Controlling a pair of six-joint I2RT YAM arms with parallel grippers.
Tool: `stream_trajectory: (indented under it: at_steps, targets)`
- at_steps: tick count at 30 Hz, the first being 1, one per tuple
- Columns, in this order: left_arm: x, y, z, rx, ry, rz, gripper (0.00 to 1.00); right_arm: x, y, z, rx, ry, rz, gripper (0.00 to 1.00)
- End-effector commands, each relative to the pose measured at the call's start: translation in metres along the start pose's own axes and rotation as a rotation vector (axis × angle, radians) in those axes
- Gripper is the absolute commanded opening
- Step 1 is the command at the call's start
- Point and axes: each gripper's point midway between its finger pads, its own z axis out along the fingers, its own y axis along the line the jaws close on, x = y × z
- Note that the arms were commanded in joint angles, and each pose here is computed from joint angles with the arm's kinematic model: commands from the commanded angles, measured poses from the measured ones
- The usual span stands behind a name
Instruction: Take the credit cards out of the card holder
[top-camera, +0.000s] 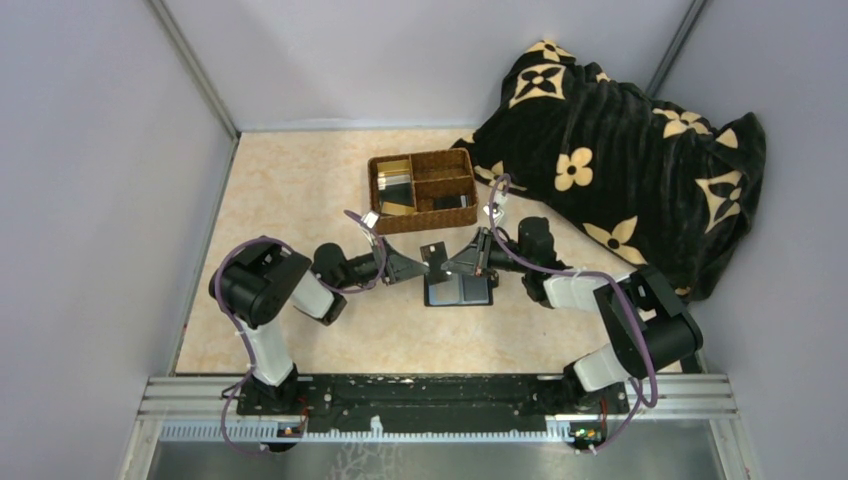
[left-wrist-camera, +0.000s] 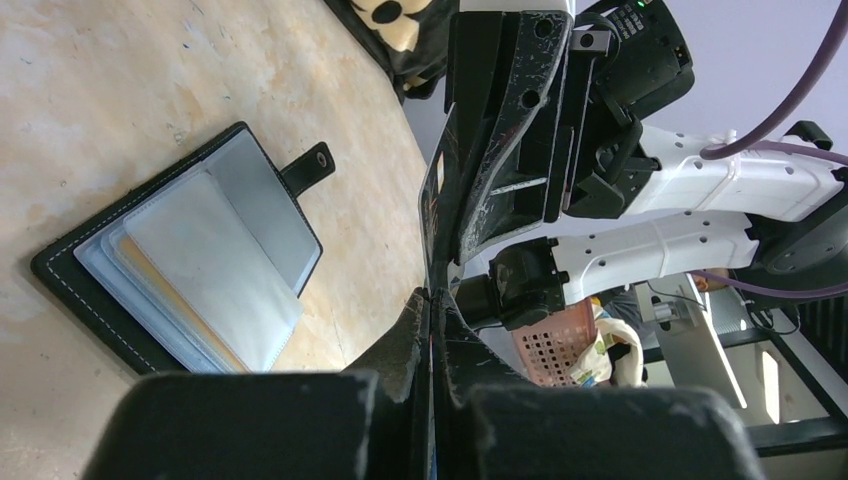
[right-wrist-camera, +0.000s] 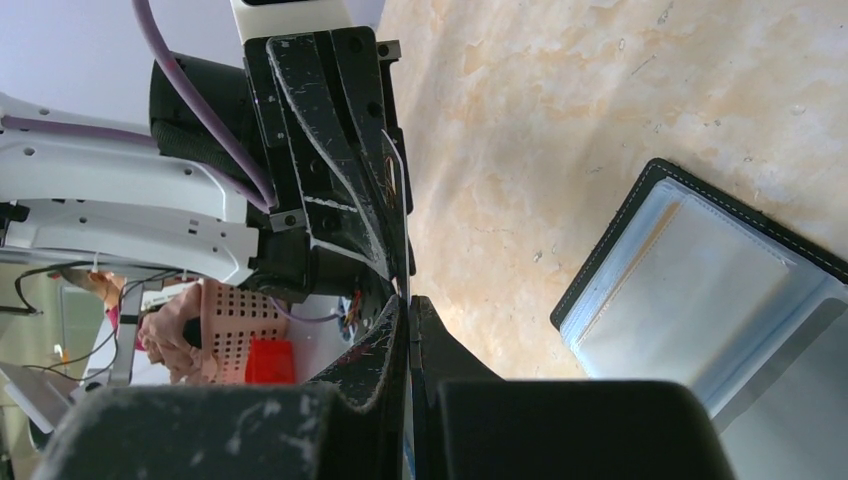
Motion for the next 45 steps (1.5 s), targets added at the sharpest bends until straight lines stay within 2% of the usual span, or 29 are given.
stream_trajectory:
  at_steps: [1, 18, 45]
  targets:
    - [-0.006, -0.036, -0.003, 0.151, -0.037, 0.141, 0.00, -0.019, 0.016, 0.006, -0.039, -0.044, -0.083, 0.00]
    - [0.016, -0.033, -0.006, 0.134, -0.012, 0.123, 0.00, -0.038, 0.024, 0.009, -0.019, -0.082, -0.136, 0.00]
    - [0.046, -0.038, 0.009, 0.151, 0.039, 0.100, 0.00, -0.045, 0.027, 0.010, -0.015, -0.093, -0.156, 0.00]
